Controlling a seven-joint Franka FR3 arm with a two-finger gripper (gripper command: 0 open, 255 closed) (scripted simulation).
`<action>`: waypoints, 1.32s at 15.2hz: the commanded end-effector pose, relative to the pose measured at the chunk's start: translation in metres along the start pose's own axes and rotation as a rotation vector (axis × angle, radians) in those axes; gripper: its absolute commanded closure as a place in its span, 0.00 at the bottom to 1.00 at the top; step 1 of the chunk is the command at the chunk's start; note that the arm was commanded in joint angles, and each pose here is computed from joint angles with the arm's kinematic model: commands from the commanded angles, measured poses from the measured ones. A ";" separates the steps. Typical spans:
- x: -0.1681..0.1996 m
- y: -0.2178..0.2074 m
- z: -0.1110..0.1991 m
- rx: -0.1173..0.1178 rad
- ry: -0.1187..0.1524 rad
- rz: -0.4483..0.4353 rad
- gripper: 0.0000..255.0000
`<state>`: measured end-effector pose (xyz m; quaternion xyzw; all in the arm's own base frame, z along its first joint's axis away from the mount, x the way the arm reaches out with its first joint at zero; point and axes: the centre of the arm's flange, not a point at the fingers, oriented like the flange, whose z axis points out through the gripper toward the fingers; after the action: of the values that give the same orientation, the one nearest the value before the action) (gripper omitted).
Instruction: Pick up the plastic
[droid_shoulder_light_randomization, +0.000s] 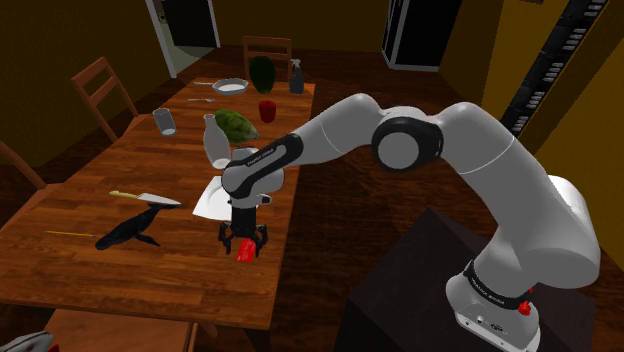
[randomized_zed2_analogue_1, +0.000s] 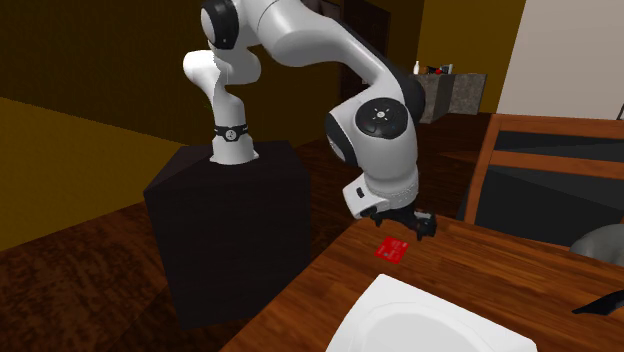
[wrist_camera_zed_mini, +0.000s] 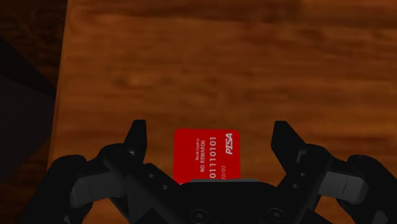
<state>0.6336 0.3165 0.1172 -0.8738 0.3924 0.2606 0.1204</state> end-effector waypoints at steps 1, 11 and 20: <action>0.006 0.000 0.009 0.000 0.000 0.001 0.00; 0.015 -0.002 0.019 0.000 0.000 0.001 1.00; -0.001 -0.001 -0.002 0.000 0.000 0.001 1.00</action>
<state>0.6341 0.3177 0.1139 -0.8736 0.3929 0.2606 0.1206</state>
